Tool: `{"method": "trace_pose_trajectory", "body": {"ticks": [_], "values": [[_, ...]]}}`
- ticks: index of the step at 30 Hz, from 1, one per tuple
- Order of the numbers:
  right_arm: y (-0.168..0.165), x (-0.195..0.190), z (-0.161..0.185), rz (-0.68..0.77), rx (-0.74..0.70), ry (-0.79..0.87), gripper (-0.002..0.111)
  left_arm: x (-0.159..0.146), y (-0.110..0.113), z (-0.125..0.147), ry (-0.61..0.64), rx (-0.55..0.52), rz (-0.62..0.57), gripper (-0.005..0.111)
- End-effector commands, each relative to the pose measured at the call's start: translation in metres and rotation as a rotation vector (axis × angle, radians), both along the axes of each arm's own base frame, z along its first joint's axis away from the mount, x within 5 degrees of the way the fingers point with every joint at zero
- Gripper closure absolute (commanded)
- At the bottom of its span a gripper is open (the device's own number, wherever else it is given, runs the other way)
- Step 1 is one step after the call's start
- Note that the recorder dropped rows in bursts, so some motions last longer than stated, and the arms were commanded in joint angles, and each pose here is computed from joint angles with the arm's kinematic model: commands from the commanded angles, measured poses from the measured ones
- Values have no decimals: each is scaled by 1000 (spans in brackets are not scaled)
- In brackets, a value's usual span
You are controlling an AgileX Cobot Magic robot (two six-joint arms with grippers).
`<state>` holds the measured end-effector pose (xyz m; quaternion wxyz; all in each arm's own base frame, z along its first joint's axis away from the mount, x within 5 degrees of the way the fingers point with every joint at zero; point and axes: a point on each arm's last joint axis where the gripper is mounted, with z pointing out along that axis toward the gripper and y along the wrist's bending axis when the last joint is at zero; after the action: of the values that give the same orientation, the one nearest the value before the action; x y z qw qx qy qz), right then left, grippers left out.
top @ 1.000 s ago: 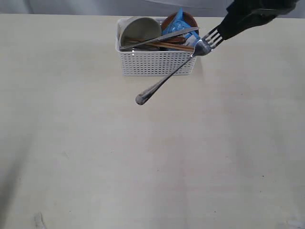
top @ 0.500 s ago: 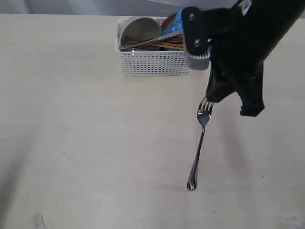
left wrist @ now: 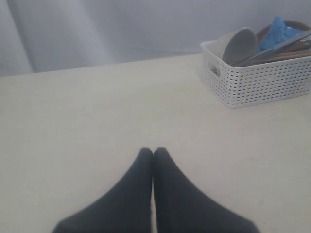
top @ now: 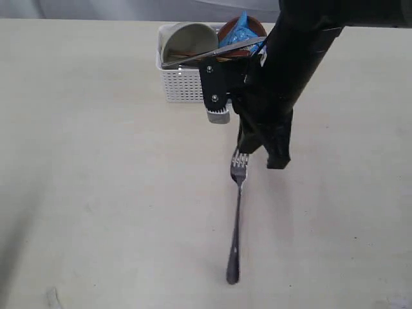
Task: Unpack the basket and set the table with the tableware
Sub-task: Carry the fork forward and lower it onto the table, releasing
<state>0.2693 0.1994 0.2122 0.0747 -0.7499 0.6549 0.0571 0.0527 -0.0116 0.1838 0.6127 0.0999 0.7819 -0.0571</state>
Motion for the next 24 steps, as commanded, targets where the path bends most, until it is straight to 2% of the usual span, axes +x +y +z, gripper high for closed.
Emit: {"method": "trace_pose_trajectory", "body": {"ticks": [1, 7, 12, 18, 24], "values": [[14, 17, -7, -58, 122, -128, 109, 0, 0, 0, -10, -11, -5, 106], [18, 22, -32, -12, 92, -91, 109, 0, 0, 0, -10, -11, -5, 106], [28, 34, -38, -70, 186, -176, 109, 0, 0, 0, -10, -11, -5, 106], [45, 27, -49, 104, 194, -210, 109, 0, 0, 0, -10, -11, -5, 106], [48, 25, -54, 127, 186, -200, 109, 0, 0, 0, -10, -11, -5, 106]]}}
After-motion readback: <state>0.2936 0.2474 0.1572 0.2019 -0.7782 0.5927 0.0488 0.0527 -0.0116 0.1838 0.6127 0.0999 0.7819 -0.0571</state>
